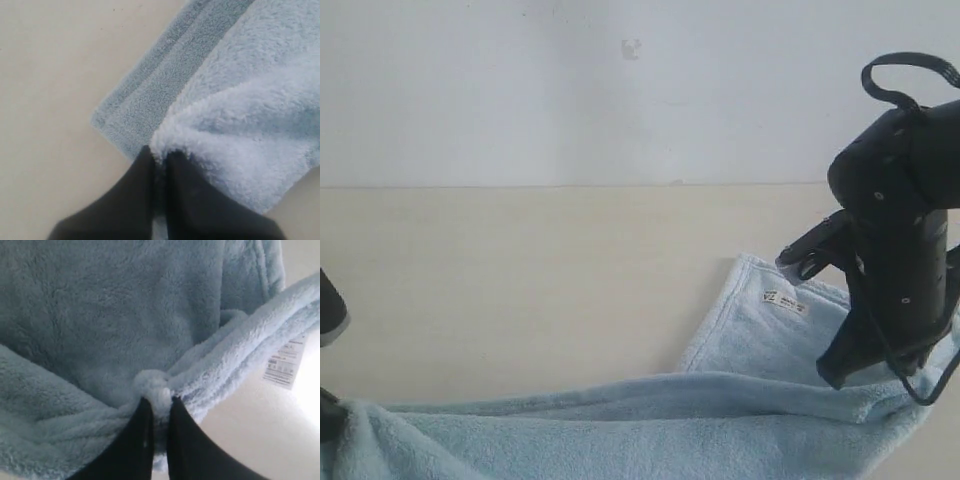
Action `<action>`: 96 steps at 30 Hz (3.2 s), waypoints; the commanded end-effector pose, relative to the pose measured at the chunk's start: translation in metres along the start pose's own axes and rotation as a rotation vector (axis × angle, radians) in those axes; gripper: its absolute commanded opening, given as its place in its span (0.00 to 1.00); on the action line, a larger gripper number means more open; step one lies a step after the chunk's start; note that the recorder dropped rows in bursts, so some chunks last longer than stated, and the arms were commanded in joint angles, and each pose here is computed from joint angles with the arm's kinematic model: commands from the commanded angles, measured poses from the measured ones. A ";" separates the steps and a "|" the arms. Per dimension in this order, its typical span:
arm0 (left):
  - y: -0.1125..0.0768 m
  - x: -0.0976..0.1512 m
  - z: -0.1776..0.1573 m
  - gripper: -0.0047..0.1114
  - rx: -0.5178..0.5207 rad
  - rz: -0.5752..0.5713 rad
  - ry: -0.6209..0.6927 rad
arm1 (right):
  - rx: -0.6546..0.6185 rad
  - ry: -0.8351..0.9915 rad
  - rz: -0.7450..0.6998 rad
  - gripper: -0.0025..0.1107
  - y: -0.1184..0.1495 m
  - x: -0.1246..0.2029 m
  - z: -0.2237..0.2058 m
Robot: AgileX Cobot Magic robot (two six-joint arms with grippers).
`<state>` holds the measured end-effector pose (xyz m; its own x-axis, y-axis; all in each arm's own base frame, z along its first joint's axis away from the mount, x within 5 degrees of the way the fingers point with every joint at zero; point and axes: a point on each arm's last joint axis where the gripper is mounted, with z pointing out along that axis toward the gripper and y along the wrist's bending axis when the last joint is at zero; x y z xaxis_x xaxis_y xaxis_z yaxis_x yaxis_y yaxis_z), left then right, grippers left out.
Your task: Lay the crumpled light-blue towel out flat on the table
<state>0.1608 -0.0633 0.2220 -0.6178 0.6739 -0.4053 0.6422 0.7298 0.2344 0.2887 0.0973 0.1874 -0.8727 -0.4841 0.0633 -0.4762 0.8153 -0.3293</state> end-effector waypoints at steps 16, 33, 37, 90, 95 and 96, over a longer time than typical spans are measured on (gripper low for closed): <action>0.022 -0.024 -0.016 0.50 -0.185 -0.235 -0.313 | 0.080 -0.343 0.247 0.53 -0.018 -0.021 -0.015; 0.011 -0.046 0.072 0.30 0.215 -0.292 0.136 | -0.818 -0.299 0.401 0.53 -0.057 0.007 -0.003; 0.009 -0.046 0.080 0.30 0.247 -0.250 0.163 | -0.681 -0.284 0.376 0.53 -0.055 0.005 0.002; 0.010 -0.030 0.083 0.42 0.318 -0.413 0.378 | -0.269 -0.272 0.712 0.53 -0.075 0.022 0.047; 0.016 -0.037 0.089 0.42 0.265 -0.424 0.277 | -0.275 -0.283 0.721 0.53 -0.075 0.021 0.047; 0.016 -0.037 0.090 0.42 0.263 -0.424 0.277 | -0.275 -0.286 0.721 0.53 -0.076 0.021 0.047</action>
<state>0.2302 -0.0865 0.1634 -0.9196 0.3704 -0.1307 0.3872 0.9108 -0.1434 0.3115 0.0113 0.1686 -0.9360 0.1520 -0.3174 0.1460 0.9884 0.0428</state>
